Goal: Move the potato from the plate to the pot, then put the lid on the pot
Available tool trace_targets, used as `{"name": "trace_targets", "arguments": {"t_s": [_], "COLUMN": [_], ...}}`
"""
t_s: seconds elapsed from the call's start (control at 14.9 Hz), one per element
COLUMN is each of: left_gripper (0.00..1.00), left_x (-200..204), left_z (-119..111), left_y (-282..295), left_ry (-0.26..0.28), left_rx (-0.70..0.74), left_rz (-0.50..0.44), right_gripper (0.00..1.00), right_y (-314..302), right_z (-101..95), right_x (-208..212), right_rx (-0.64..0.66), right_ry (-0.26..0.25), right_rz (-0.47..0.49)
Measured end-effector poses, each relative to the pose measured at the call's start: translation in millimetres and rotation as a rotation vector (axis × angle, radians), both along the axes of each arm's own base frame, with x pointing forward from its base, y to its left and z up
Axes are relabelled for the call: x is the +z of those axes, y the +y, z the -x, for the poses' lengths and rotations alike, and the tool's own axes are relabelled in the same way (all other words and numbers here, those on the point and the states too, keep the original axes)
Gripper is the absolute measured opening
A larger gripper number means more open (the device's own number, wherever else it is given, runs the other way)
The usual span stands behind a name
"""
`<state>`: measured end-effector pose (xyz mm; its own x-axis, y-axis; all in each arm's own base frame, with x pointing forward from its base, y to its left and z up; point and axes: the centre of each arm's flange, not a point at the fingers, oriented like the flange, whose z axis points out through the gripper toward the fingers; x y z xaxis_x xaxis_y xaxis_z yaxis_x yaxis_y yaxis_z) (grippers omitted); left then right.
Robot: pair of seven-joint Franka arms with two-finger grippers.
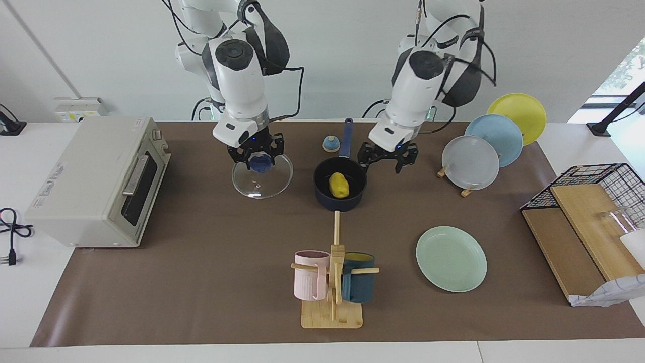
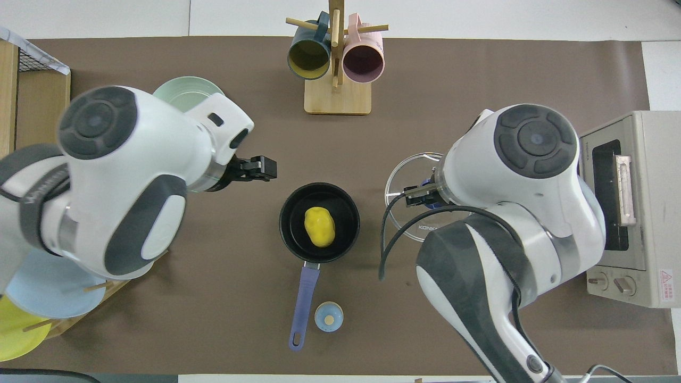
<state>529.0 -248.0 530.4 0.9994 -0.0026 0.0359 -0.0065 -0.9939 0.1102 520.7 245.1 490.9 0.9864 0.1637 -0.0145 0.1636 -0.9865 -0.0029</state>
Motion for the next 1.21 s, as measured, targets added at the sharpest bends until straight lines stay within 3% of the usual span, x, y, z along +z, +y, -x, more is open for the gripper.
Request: {"name": "trace_targets", "arguments": {"t_s": [0.2, 0.47, 0.81, 1.21], "left_gripper": [1.0, 1.0, 1.0, 1.0], "left_x": [43.3, 58.3, 69.5, 105.3], "left_z": [-19.2, -24.2, -19.7, -11.6], "left_y": [93.4, 181.2, 199.5, 201.5], "left_ry": [-0.036, -0.051, -0.018, 0.047], "left_rx": [0.025, -0.033, -0.02, -0.024], "left_rz": [-0.002, -0.065, -0.077, -0.082], "right_gripper": [0.67, 0.67, 0.67, 0.67], "right_y": [68.0, 147.0, 220.4, 222.8], "right_z": [16.4, 28.1, 32.2, 27.6], "right_x": [2.5, -9.7, -63.7, -73.1], "right_rx": [-0.048, -0.087, -0.122, -0.132], "right_ry": [-0.025, -0.024, -0.023, -0.017], "right_rz": [-0.02, -0.034, 0.008, 0.016]}}
